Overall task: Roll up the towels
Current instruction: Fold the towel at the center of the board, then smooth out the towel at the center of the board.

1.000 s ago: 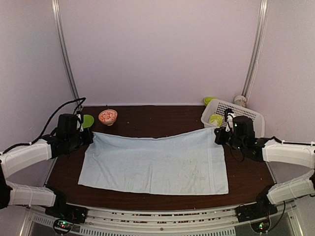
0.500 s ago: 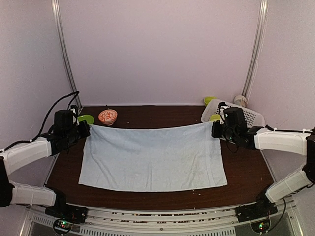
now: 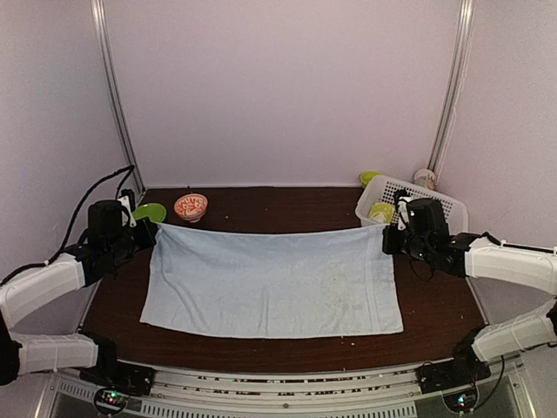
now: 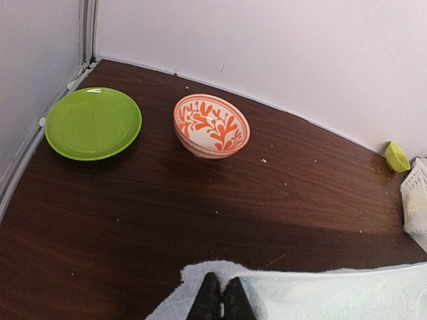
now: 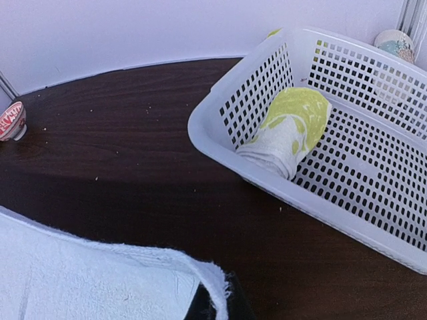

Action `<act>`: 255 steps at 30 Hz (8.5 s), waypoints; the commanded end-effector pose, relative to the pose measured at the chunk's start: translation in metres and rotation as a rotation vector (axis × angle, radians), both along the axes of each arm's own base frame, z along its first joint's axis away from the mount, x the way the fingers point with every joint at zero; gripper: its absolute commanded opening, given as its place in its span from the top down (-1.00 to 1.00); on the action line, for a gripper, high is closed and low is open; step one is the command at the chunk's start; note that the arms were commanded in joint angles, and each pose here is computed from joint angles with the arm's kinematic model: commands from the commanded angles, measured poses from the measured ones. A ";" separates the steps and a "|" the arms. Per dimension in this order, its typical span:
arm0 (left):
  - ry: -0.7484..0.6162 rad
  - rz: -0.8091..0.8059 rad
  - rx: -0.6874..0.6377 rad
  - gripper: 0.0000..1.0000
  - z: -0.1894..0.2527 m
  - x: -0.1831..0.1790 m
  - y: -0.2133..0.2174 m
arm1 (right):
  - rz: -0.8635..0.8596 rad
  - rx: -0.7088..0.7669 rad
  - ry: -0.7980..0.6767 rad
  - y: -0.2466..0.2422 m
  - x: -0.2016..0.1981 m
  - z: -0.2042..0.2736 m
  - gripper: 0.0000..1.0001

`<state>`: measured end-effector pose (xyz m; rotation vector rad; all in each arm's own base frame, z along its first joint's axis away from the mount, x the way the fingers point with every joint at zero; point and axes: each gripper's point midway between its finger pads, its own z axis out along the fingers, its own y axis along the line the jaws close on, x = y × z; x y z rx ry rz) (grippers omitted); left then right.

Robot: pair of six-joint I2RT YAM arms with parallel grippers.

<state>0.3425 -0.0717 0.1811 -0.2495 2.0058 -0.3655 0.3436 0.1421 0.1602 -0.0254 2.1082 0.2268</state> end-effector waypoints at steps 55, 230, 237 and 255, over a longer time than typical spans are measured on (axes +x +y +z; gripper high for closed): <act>0.349 0.096 -0.238 -0.92 -0.037 -0.135 0.018 | 0.136 0.302 0.387 0.015 -0.158 -0.020 -0.91; 0.678 -0.113 0.061 0.69 -0.140 -0.031 -0.065 | 0.113 -0.260 0.795 0.049 -0.144 -0.172 0.51; 0.670 -0.001 0.065 1.00 -0.139 -0.035 -0.025 | 0.102 -0.252 0.795 0.046 -0.146 -0.174 0.54; 0.652 -0.017 0.052 -0.07 -0.113 -0.040 -0.014 | 0.138 -0.151 0.729 0.079 -0.122 -0.143 0.25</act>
